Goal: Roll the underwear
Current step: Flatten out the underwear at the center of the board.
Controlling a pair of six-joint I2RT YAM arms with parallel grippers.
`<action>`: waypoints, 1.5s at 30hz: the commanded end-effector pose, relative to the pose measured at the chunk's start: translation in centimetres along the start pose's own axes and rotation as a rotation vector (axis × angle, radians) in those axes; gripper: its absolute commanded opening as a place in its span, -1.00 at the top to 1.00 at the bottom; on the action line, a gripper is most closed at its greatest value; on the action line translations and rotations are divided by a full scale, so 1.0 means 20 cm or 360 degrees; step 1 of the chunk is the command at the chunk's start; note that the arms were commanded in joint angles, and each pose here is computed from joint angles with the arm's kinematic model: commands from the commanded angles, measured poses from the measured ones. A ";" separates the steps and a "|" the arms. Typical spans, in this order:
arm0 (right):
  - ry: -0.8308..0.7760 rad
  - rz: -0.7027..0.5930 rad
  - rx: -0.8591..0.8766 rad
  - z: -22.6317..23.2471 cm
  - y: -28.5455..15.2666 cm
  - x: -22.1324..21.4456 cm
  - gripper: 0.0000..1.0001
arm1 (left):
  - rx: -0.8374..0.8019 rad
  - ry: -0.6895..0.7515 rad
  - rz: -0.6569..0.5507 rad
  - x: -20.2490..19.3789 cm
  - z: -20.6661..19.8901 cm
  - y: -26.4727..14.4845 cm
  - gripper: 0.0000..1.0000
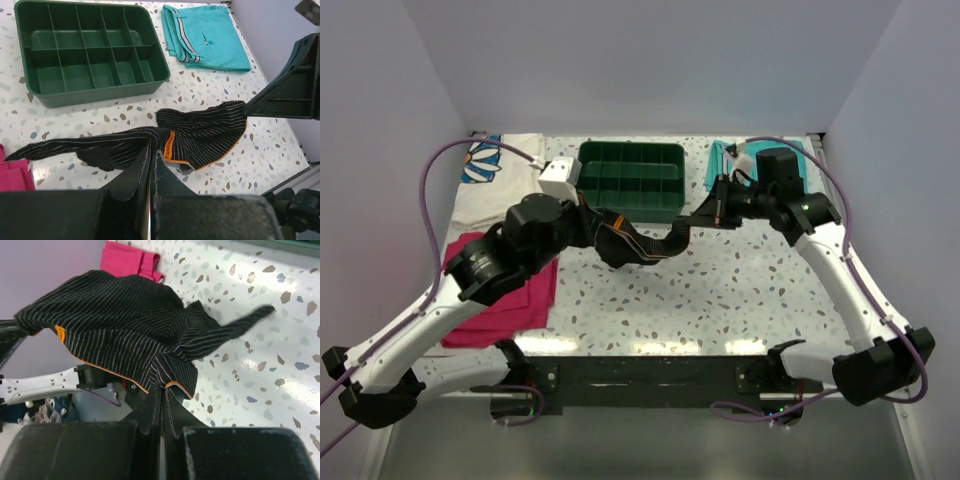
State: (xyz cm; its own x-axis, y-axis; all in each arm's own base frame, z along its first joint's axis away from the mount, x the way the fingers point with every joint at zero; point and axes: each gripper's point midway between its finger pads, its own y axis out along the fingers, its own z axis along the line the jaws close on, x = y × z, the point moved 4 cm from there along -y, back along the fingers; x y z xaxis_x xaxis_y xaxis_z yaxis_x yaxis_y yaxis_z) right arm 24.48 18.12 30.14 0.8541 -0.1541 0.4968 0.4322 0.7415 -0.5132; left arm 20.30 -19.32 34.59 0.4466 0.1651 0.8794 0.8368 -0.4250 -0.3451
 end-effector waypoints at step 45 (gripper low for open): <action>0.0826 -0.0398 -0.1495 -1.08 -0.33 -0.46 -0.47 | -0.1377 0.0565 0.1264 -1.19 -0.67 1.02 -0.76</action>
State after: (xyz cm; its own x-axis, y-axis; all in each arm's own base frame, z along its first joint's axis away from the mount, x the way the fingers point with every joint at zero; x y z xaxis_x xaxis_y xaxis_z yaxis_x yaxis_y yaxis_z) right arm 18.88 0.91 12.39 0.6411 -0.6522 0.4045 0.4429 -0.1159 -0.8890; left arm 25.29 -41.18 10.77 0.5854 -0.5455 0.5998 -0.0207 -0.7496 -0.6616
